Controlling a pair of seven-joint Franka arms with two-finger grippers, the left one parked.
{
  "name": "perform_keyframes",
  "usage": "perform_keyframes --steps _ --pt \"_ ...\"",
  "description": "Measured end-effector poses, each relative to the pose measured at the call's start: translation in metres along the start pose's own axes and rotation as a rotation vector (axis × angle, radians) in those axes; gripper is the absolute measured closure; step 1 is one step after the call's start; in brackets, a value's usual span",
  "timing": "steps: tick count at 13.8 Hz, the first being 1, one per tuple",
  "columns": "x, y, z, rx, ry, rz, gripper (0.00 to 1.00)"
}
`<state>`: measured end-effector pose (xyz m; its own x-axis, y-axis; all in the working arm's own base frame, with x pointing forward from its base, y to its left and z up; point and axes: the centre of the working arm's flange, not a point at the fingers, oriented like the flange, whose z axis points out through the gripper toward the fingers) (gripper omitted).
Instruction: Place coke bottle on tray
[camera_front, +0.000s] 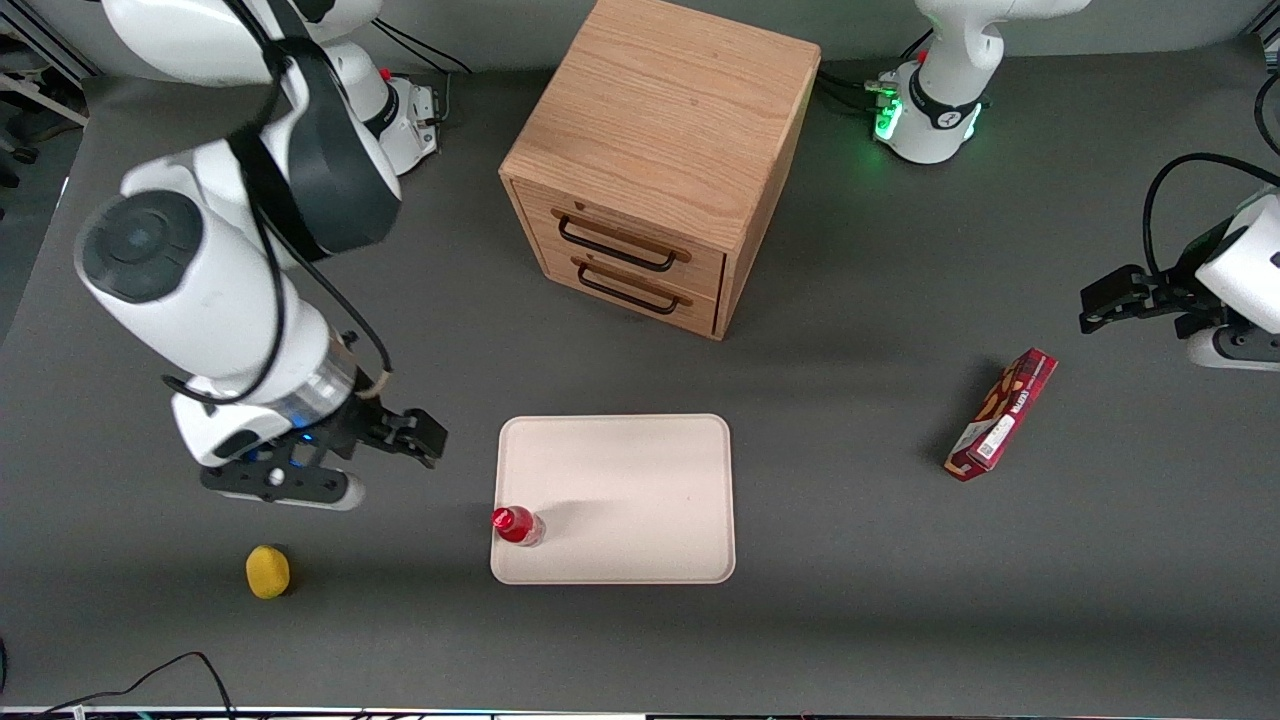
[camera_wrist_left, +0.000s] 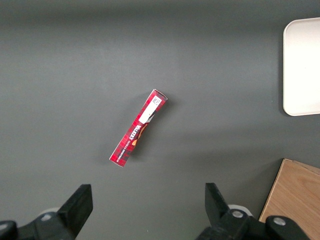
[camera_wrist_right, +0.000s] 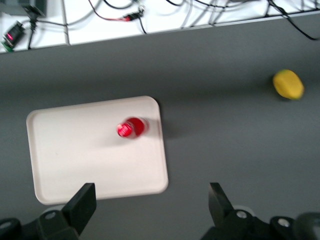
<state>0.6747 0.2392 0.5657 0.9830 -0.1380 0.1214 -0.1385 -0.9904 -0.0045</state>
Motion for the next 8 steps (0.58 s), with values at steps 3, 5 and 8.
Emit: perform_keyframes --steps 3,5,8 --pt "0.001 0.041 -0.018 -0.019 -0.030 0.000 0.00" --pt "0.003 0.073 -0.024 -0.025 -0.040 -0.009 0.00" --pt "0.003 0.121 -0.028 -0.030 -0.049 -0.042 0.00"
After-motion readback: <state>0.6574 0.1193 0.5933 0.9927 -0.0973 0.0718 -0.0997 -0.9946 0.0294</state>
